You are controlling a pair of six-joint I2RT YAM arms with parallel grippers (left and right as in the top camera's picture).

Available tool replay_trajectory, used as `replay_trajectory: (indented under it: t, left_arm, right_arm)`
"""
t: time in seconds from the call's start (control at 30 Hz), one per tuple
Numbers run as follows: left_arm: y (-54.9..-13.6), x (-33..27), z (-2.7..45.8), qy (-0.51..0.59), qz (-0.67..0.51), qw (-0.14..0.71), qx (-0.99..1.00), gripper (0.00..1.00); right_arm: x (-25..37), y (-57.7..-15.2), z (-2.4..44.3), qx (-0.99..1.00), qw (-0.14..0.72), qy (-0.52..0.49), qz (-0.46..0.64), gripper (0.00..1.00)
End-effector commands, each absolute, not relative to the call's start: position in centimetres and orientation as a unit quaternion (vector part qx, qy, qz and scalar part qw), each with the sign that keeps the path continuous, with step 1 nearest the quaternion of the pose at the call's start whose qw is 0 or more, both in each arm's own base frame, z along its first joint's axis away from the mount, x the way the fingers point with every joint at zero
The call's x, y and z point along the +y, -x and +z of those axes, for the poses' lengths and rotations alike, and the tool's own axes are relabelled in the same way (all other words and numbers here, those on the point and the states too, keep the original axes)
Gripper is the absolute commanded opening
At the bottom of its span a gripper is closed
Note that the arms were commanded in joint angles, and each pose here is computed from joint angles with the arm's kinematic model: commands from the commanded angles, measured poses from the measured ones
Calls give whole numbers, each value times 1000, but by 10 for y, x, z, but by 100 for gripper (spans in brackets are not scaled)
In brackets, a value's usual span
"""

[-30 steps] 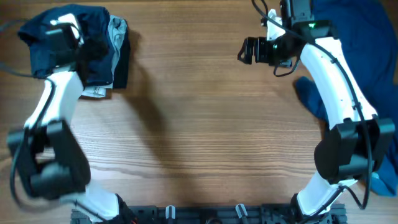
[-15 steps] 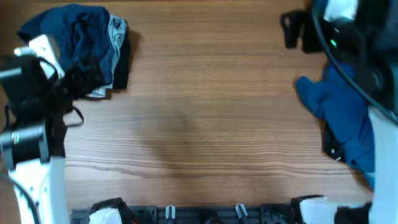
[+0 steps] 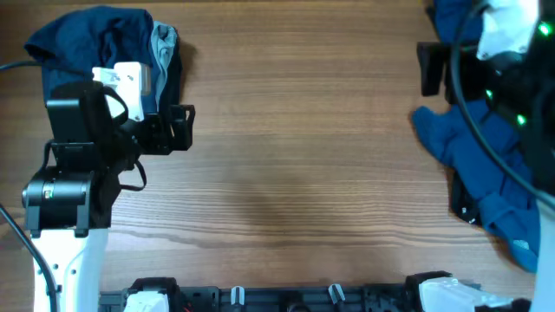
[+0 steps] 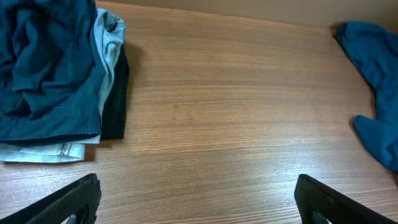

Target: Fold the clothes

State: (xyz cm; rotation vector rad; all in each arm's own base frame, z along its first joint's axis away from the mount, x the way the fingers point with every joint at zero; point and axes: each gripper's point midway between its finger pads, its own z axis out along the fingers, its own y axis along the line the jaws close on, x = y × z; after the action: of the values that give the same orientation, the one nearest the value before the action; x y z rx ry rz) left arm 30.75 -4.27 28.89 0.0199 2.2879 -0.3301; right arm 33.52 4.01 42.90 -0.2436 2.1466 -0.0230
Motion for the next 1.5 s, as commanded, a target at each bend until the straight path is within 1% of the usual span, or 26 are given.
replay_trajectory:
  t: [0.0,0.23,0.3,0.33,0.47,0.73,0.8,0.83,0.93,0.97,1.03,1.07,1.1,1.17,1.23,1.33,1.47]
  left_arm:
    - [-308,-46,289,-24,-132,404,905,100]
    - [-308,-46,289,-24,-132,404,905,100]
    - [-308,-46,289,-24,-132,404,905,100]
    - [-308,-46,289,-24,-132,404,905,100]
    - [-308,-46,289,-24,-132,404,905,100]
    - [-308,-46,289,-24,-132,404,905,100]
    - [-307,-38,286,-14,-110,402,909,100]
    - [-304,-30,286,-4,-88,403,911,100]
    - [-284,-31,291,-3,-90,401,912,100]
    - [-279,-30,297,-5,-90,412,907,100]
    - [-281,-32,320,-13,-94,488,868,100]
    - [-285,-33,327,-20,-96,540,836,100]
    - [-285,-35,328,-27,-99,573,813,100]
    - [-282,-38,314,-38,-108,642,758,100]
    - [-272,-38,278,-16,-132,692,709,100]
    - [-262,-36,237,-1,-146,711,687,100]
    - [-255,-32,204,13,-136,688,713,100]
  right_arm:
    - [38,-358,406,892,438,106,-27,100]
    - [44,-402,344,926,360,113,-28,100]
    - [43,-409,332,928,345,136,-45,100]
    - [43,-411,329,924,340,164,-55,100]
    - [45,-421,338,903,362,216,-78,100]
    - [44,-422,338,903,363,217,-78,100]
    - [44,-422,338,903,363,217,-78,100]
    - [44,-422,338,903,363,217,-78,100]
    - [44,-422,338,903,363,217,-78,100]
    - [45,-422,338,903,363,217,-78,100]
    - [44,-422,338,903,363,217,-78,100]
    - [44,-422,338,903,363,217,-78,100]
    - [44,-422,338,903,363,217,-78,100]
    - [45,-422,338,903,363,217,-78,100]
    - [45,-422,338,903,363,217,-78,100]
    - [44,-422,338,903,362,217,-78,100]
    - [45,-422,338,903,363,217,-78,100]
